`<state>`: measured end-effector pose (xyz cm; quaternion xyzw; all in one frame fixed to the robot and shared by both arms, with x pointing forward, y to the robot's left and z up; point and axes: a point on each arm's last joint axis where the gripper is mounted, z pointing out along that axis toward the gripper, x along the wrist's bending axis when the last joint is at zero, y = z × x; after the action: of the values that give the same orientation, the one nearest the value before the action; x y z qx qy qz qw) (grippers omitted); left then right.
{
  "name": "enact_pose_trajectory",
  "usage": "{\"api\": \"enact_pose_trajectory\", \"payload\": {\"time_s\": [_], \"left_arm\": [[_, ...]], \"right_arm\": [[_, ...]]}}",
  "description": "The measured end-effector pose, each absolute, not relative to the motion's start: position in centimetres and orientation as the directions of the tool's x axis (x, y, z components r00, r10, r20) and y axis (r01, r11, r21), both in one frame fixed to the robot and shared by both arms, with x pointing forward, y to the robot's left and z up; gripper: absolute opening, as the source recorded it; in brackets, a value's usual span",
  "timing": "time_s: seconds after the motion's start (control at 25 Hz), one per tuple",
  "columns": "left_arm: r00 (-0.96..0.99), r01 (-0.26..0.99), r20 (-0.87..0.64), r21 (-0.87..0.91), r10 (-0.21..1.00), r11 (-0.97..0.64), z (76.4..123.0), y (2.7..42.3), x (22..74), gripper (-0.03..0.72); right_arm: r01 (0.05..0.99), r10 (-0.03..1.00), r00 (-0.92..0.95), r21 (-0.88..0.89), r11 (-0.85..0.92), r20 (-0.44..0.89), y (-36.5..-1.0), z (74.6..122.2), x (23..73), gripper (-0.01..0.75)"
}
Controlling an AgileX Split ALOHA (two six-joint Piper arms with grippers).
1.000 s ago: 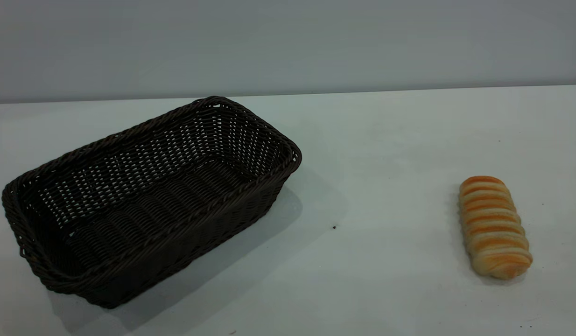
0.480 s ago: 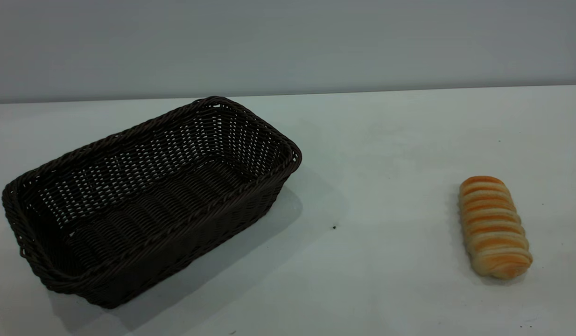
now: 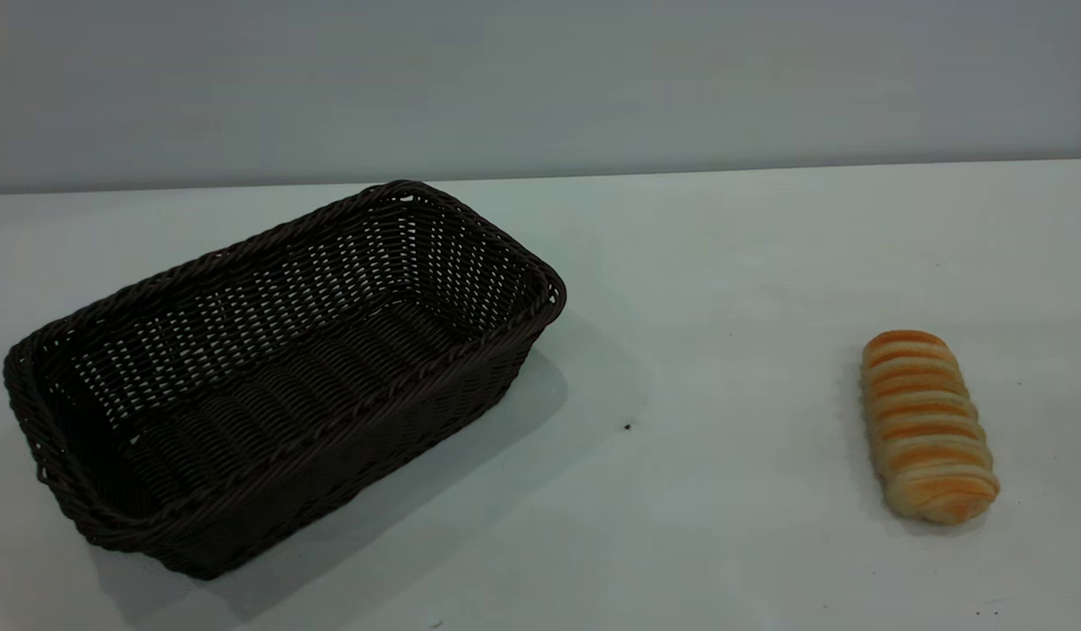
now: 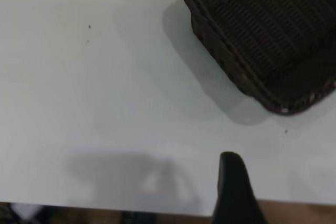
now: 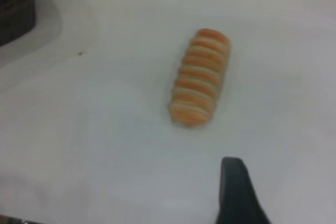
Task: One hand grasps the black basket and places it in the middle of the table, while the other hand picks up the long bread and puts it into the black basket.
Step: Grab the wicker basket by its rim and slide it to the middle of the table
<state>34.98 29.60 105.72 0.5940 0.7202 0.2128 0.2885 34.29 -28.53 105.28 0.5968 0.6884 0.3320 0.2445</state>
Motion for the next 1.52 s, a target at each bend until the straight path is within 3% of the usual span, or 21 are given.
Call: {"api": "enact_pose_trajectory", "payload": {"time_s": [0.24,0.68,1.52], "left_arm": [[-0.237,0.810,-0.189,0.503,0.953,0.301,102.1,29.3,40.6,0.529],[-0.373,0.856,-0.206,0.301,0.905,0.421,95.0,28.6,49.4,0.529],[-0.523,0.802,-0.206,0.210,0.827,0.560,85.1,27.5,54.2,0.529]], "right_arm": [[0.686,0.974,-0.206,0.724,0.078,0.090,-28.3,104.1,37.6,0.427],[0.673,0.968,-0.224,0.736,0.071,0.112,-28.0,104.2,37.9,0.427],[0.673,0.968,-0.224,0.736,0.071,0.112,-28.0,104.2,37.9,0.427]]}}
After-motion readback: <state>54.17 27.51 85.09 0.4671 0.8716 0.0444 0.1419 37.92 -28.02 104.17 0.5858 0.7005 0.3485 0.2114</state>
